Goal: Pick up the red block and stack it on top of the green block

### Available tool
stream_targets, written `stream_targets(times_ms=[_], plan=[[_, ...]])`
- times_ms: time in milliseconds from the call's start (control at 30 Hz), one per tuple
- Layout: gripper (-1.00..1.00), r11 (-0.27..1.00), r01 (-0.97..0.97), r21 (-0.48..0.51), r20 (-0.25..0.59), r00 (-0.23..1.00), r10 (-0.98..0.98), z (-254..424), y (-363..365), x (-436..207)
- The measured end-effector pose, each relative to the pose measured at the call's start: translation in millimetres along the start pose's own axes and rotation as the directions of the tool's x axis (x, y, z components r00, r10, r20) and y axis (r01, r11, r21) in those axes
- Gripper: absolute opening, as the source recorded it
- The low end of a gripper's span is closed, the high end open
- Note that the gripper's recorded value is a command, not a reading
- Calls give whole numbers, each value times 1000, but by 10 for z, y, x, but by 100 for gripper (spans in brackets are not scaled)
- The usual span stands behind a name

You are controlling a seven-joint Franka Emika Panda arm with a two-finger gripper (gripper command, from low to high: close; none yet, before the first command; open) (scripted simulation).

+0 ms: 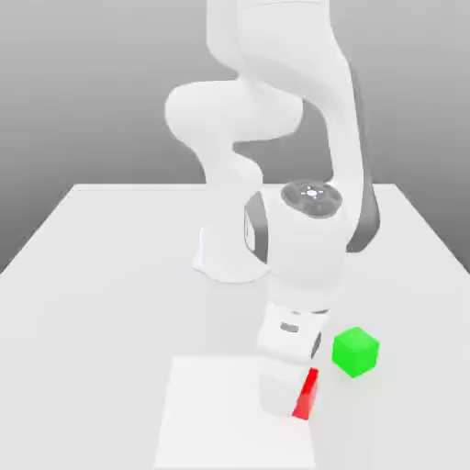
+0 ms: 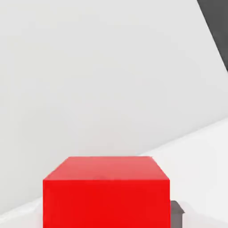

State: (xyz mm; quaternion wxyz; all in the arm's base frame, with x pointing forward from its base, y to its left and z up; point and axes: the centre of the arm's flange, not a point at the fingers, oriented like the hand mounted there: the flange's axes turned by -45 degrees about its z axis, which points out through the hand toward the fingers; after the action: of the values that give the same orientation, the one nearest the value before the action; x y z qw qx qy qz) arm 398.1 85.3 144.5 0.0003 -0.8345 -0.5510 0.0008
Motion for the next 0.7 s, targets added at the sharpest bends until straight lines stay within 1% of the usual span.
stream_targets(times_ms=[200, 267, 500, 700], plan=[[-100, 1000, -1, 0, -1, 1000, 1, -490, 9, 5], [-100, 1000, -28, 1, -4, 1000, 28, -639, -51, 50], [-100, 955, -296, 13, -22, 955, 296, -861, -420, 321], [-100, 845, -534, 22, -21, 845, 535, -974, -726, 460]])
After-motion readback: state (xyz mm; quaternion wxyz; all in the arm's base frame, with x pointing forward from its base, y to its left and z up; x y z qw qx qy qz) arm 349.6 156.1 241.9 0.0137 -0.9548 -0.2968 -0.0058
